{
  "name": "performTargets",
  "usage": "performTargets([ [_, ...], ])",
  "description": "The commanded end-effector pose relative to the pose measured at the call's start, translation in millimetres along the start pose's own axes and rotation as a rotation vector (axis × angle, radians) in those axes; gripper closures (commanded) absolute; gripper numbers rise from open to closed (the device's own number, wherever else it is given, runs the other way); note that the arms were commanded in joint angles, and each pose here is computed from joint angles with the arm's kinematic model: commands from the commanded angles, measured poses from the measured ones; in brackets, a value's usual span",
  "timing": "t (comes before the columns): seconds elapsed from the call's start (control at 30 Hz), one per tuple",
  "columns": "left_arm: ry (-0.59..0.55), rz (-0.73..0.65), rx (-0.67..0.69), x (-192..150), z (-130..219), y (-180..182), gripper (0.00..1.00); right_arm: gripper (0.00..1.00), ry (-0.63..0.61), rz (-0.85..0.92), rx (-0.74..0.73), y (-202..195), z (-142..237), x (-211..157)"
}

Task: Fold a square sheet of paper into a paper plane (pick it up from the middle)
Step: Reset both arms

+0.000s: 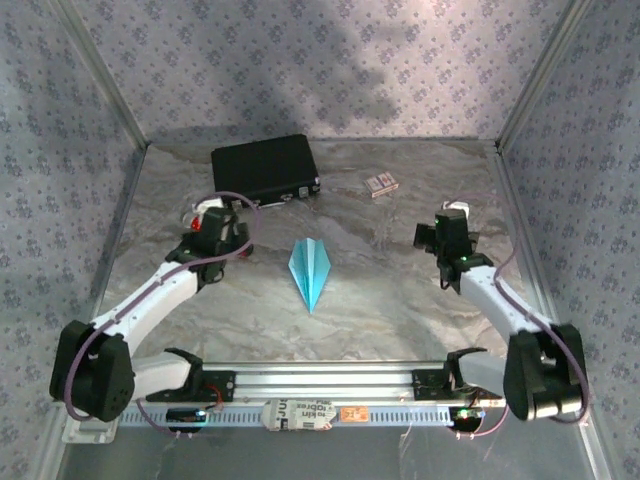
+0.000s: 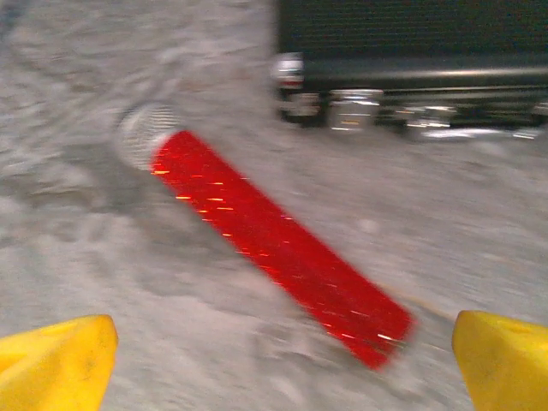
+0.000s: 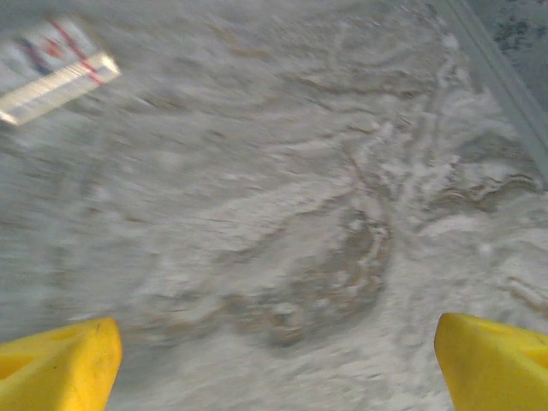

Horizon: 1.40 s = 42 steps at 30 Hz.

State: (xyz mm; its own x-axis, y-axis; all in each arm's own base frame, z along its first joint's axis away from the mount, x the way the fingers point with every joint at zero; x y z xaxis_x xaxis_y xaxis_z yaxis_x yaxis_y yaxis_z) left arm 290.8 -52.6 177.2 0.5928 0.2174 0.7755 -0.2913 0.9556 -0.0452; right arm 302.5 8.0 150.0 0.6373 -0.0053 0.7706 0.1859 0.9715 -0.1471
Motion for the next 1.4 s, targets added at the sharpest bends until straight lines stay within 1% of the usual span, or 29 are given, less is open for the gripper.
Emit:
performTargets([
  [0.0,-0.097,0.030,0.056,23.1,-16.8,31.6,0.00,0.04,-0.048,0.100,-0.122,-16.8,-28.3,-7.6],
  [0.03,-0.090,0.039,0.081,22.7,-24.7,42.1,0.00,0.05,-0.072,0.121,-0.115,-15.9,-35.8,-11.5],
  [0.07,-0.095,0.042,0.103,22.4,-29.9,49.0,0.00,0.06,-0.098,0.124,-0.099,-13.3,-37.2,-4.3],
  [0.1,-0.108,0.025,0.122,21.2,-34.5,53.5,0.00,0.06,-0.104,0.161,-0.058,-9.7,-39.2,-4.7],
  [0.17,-0.156,0.013,0.146,18.8,-43.0,57.5,0.00,0.05,-0.206,0.157,0.012,-4.2,-40.1,2.2],
  [0.23,-0.144,0.000,0.105,13.2,-53.8,56.6,0.00,0.08,-0.207,0.122,0.106,-5.6,-45.8,6.9],
  [0.27,-0.137,-0.017,0.103,9.2,-59.2,57.2,0.00,0.08,-0.223,0.103,0.135,-5.0,-46.0,6.1],
  [0.3,-0.146,-0.029,0.096,6.5,-64.9,56.5,0.00,0.08,-0.260,0.122,0.198,0.9,-46.6,-1.1],
  [0.33,-0.151,-0.034,0.083,3.0,-70.4,56.1,0.00,0.08,-0.299,0.116,0.192,0.5,-46.3,-5.0],
  [0.37,-0.156,-0.034,0.070,1.7,-73.1,54.8,0.00,0.07,-0.311,0.106,0.203,0.4,-46.7,-13.0],
  [0.4,-0.162,-0.042,0.049,1.1,-74.7,52.4,0.00,0.07,-0.356,0.108,0.211,1.4,-47.0,-15.3],
  [0.43,-0.167,-0.055,0.024,2.6,-75.5,49.2,0.00,0.07,-0.330,0.114,0.204,2.0,-48.7,-19.9],
  [0.5,-0.199,-0.083,-0.026,6.4,-77.5,43.0,0.00,0.07,-0.302,0.092,0.175,-2.1,-53.0,-13.5],
  [0.53,-0.216,-0.095,-0.042,8.4,-78.9,41.1,0.00,0.06,-0.273,0.060,0.141,-7.0,-57.4,-13.6],
  [0.57,-0.219,-0.115,-0.049,9.7,-80.8,39.8,0.00,0.01,-0.268,0.041,0.149,-11.3,-57.7,-11.7],
  [0.63,-0.251,-0.140,-0.085,7.8,-83.6,37.5,0.00,0.01,-0.269,0.048,0.131,-10.5,-57.4,-12.8],
  [0.7,-0.302,-0.103,-0.117,1.7,-88.4,43.2,0.00,0.01,-0.273,0.044,0.122,-11.7,-57.2,-12.6],
  [0.73,-0.284,-0.080,-0.126,-4.2,-88.3,49.0,0.00,0.01,-0.276,0.043,0.124,-11.4,-57.3,-12.8],
  [0.77,-0.300,-0.071,-0.137,-8.7,-90.4,51.1,0.00,0.01,-0.273,0.044,0.124,-11.4,-57.2,-13.0],
  [0.8,-0.351,-0.069,-0.150,-7.4,-89.2,50.6,0.00,0.01,-0.275,0.043,0.125,-11.6,-57.3,-12.5],
  [0.83,-0.315,-0.085,-0.169,-9.8,-87.2,48.6,0.00,0.01,-0.276,0.043,0.126,-11.4,-57.2,-12.0],
  [0.87,-0.298,-0.090,-0.172,-10.2,-88.8,47.7,0.00,0.01,-0.276,0.043,0.126,-11.4,-57.0,-12.4],
  [0.9,-0.320,-0.074,-0.147,-5.6,-92.1,49.4,0.01,0.01,-0.276,0.043,0.124,-11.8,-57.1,-12.1],
  [0.97,-0.284,-0.052,-0.108,-7.4,-92.4,55.1,0.00,0.01,-0.278,0.045,0.123,-11.3,-56.6,-12.4],
  [1.03,-0.341,-0.003,-0.013,-6.7,-88.8,64.9,0.00,0.01,-0.276,0.045,0.126,-10.7,-56.8,-12.3],
  [1.17,-0.335,-0.002,-0.008,-6.3,-88.7,64.9,0.00,0.01,-0.277,0.044,0.125,-11.4,-56.8,-12.2],
  [1.37,-0.326,-0.029,-0.044,-6.3,-89.8,59.5,0.00,0.01,-0.276,0.044,0.125,-11.3,-57.0,-12.5],
])
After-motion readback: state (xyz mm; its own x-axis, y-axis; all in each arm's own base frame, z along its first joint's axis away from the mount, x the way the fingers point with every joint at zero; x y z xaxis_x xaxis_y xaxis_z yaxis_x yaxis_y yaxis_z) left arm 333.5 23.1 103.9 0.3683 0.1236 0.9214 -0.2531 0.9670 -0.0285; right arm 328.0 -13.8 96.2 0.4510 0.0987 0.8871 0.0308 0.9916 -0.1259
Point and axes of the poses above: each hand's point on the last joint's axis, 136 mm out from that joint toward the fingers, its own z axis back along the fingers, its own y axis along the line the jaws close on, x = y × z, the point moved 6 cm from there along z, back along the fingers, and after that the axes turned 4 degrees about z, right-handed, at the moved point
